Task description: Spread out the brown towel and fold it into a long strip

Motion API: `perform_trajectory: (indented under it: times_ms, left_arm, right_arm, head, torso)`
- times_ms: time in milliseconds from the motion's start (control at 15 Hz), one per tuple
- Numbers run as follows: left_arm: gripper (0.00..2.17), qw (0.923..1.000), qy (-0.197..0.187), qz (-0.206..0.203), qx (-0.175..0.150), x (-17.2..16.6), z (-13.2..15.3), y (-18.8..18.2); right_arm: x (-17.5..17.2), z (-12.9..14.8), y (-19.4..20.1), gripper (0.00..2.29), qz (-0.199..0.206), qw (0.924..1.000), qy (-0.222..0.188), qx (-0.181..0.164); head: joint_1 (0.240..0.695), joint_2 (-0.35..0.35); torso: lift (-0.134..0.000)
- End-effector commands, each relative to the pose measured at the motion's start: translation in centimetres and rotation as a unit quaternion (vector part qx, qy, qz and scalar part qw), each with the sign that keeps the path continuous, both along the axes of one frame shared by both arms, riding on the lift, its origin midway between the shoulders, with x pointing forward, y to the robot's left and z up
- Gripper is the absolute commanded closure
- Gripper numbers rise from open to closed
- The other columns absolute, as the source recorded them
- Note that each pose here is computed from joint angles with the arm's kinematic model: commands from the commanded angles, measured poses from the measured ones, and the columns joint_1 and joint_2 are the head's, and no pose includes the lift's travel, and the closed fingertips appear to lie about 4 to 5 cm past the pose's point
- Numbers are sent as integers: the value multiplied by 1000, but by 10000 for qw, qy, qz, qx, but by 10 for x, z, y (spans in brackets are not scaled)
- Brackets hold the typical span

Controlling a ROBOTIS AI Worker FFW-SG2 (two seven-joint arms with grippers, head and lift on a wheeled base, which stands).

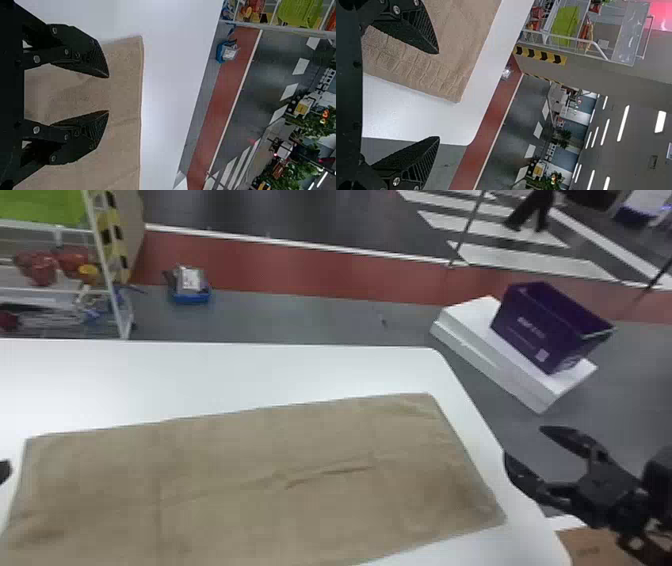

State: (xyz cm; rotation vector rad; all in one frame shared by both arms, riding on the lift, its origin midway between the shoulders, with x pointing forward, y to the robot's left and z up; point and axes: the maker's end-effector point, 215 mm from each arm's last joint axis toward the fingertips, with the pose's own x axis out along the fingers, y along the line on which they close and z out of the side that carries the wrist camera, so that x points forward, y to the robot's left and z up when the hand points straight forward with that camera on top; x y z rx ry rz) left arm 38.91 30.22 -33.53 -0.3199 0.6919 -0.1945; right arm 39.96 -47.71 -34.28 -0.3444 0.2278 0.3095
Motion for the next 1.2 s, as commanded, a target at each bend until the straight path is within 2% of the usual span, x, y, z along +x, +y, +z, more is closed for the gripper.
perform_trajectory:
  times_ms: [0, 200, 467, 533, 667, 733, 867, 933, 1133]
  left_arm:
    - [532, 9995, 234, 130, 185, -11, -15, 12]
    - [532, 9992, 294, 156, 242, -15, -19, 13]
    - [545, 9993, 366, -100, -22, -24, -26, -12]
    - [680, 9989, 425, -172, -95, -29, -31, -19]
    - [711, 9982, 533, -238, -112, -38, -38, -23]
    - [1018, 9983, 533, -214, -75, -39, -38, -20]
    - [1642, 9986, 503, -161, 77, -40, -34, -12]
    - [1727, 9987, 463, -166, 117, -42, -30, -11]
    - [1730, 9983, 466, -226, 264, -47, -28, -18]
  right_arm:
    - [3, 2, 9, 127, 59, 10000, -31, 27]
    - [1, 3, 11, 127, 57, 10000, -36, 35]
    - [-10, 7, 6, 130, 20, 10000, -70, 64]
    - [-11, 7, 5, 140, 35, 10000, -60, 51]
    - [-17, 6, 6, 424, 115, 9999, -1, -35]
    - [-19, 2, 7, 680, 186, 9998, 79, -83]
    - [-21, 2, 2, 1531, 187, 9996, 187, -134]
    - [-21, 0, -2, 1652, 164, 9994, 261, -178]
    - [-18, -3, -5, 1649, 130, 9992, 316, -186]
  head:
    - [695, -255]
    - [695, -222]
    - [695, -225]
    - [695, -246]
    - [695, -267]
    - [695, -285]
    - [695, -286]
    - [695, -283]
    - [695, -293]
  torso:
    - [-123]
    - [-123]
    - [-123]
    - [-123]
    - [-123]
    - [-123]
    - [-123]
    - [-123]
    - [-123]
